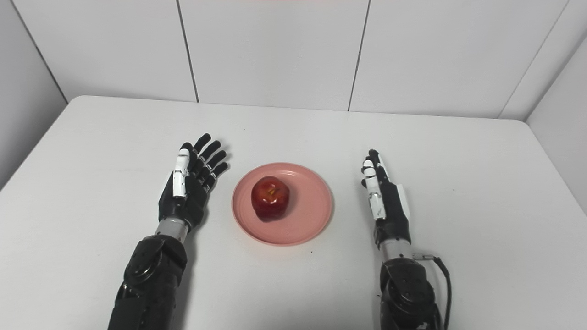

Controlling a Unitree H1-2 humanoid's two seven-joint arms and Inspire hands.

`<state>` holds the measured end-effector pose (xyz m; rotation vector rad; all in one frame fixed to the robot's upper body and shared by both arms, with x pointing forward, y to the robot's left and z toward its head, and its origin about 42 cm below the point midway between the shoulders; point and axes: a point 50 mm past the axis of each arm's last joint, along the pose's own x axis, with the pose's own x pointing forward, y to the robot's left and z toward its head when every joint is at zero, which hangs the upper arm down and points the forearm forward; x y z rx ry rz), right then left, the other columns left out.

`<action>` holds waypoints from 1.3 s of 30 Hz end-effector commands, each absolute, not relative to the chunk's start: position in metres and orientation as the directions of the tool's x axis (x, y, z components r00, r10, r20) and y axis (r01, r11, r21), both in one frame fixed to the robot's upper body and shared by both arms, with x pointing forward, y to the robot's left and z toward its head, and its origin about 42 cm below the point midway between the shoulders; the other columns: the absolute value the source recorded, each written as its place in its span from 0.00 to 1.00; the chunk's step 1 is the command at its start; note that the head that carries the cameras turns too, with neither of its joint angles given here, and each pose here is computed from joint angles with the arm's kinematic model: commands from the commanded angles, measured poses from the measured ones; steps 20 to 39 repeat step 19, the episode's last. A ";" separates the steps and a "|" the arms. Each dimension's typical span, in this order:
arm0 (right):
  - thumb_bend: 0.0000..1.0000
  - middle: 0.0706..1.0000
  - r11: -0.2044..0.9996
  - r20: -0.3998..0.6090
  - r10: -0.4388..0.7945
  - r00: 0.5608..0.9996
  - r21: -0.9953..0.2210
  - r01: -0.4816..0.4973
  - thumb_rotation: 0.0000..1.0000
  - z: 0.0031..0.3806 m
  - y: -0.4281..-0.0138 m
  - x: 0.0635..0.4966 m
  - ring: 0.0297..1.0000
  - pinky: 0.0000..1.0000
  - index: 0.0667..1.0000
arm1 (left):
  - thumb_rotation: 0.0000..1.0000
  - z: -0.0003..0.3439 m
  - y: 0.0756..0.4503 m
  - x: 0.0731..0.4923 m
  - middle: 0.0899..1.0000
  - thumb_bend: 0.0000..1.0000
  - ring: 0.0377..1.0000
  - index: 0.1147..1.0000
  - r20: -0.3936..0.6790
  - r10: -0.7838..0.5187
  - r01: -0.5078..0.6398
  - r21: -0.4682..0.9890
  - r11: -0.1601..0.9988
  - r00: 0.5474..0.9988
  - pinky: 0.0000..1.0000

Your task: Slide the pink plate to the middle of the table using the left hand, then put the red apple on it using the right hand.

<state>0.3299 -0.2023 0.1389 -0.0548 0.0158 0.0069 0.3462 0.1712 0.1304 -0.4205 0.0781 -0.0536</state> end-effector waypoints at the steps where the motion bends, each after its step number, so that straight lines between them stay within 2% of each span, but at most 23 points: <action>1: 0.15 0.96 0.999 0.069 0.015 0.998 -0.038 -0.012 1.00 0.159 -0.197 0.334 0.93 0.96 0.96 | 1.00 0.128 0.173 0.343 0.89 0.34 0.89 0.87 -0.088 -0.077 0.034 -0.412 0.911 0.993 0.90; 6: 0.14 0.95 0.999 0.086 0.011 0.996 -0.037 -0.007 1.00 0.159 -0.196 0.335 0.92 0.93 0.95 | 1.00 0.129 0.174 0.343 0.88 0.34 0.88 0.86 -0.091 -0.074 0.031 -0.408 0.912 0.993 0.89; 39: 0.16 0.95 0.997 0.100 0.022 0.995 -0.071 -0.015 1.00 0.159 -0.193 0.331 0.93 0.93 0.95 | 1.00 0.131 0.175 0.340 0.88 0.34 0.88 0.85 -0.089 -0.077 0.032 -0.419 0.908 0.993 0.88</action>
